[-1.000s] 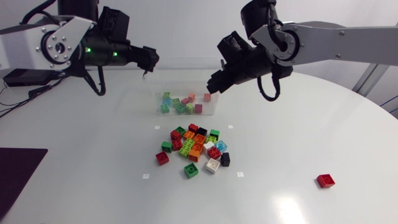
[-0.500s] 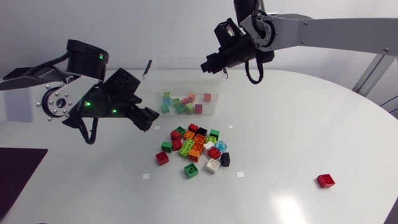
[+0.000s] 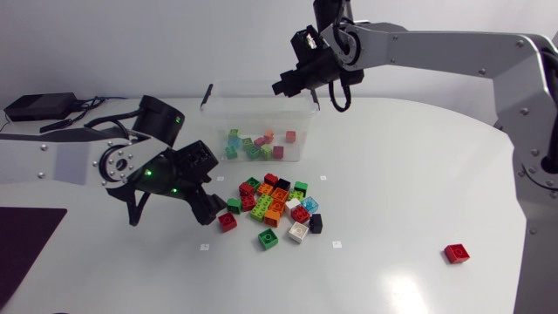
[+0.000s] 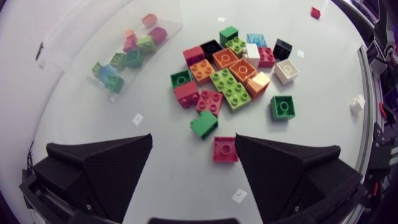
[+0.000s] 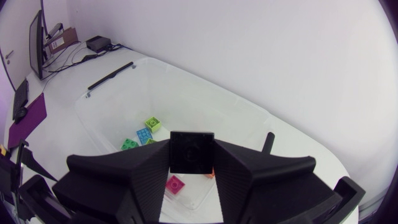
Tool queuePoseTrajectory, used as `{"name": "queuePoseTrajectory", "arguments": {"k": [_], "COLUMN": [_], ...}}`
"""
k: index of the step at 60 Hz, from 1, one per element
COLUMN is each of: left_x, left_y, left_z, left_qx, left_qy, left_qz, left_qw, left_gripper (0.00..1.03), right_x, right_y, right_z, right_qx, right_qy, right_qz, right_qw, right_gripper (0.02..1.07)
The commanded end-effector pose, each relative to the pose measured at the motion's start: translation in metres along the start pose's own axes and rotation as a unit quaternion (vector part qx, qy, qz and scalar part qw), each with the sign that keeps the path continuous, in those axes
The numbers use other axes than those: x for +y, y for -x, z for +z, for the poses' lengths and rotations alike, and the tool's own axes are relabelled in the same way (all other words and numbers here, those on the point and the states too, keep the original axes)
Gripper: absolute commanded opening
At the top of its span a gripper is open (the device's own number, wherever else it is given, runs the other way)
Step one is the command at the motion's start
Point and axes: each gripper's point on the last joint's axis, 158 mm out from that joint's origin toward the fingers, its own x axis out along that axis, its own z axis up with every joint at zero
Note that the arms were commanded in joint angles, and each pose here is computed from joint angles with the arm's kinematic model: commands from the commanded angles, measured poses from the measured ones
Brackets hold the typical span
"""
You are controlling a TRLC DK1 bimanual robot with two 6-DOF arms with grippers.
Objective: Place the duplo bricks in the container
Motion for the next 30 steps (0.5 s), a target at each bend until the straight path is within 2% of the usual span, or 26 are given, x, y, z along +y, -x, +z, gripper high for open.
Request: {"name": "queuePoseTrajectory", "arguments": {"k": [1,4,8,16,30], "left_x": [-0.020,-0.022,-0.024,-0.025,-0.024], "left_y": [-0.015,-0.017,-0.020,-0.031,-0.042], "left_z": [-0.022,-0.024,-0.026,-0.030,-0.029], "left_qx": [0.039,0.047,0.055,0.076,0.103], "left_qy": [-0.019,-0.018,-0.023,-0.026,-0.020], "left_qz": [-0.033,-0.040,-0.052,-0.069,-0.088], "left_qw": [0.999,0.998,0.997,0.994,0.991], "left_gripper": [0.92,0.92,0.92,0.92,0.92], "right_x": [-0.002,-0.001,-0.002,0.000,0.000], "right_y": [-0.014,-0.011,-0.002,0.029,0.094], "right_z": [-0.006,-0.004,0.003,0.014,-0.004], "right_qx": [0.010,0.009,0.002,-0.011,-0.010], "right_qy": [-0.013,-0.013,-0.015,-0.013,-0.004], "right_qz": [-0.006,-0.007,-0.009,-0.011,-0.018], "right_qw": [1.000,1.000,1.000,1.000,1.000], "right_gripper": [0.80,0.95,1.00,1.01,1.01]}}
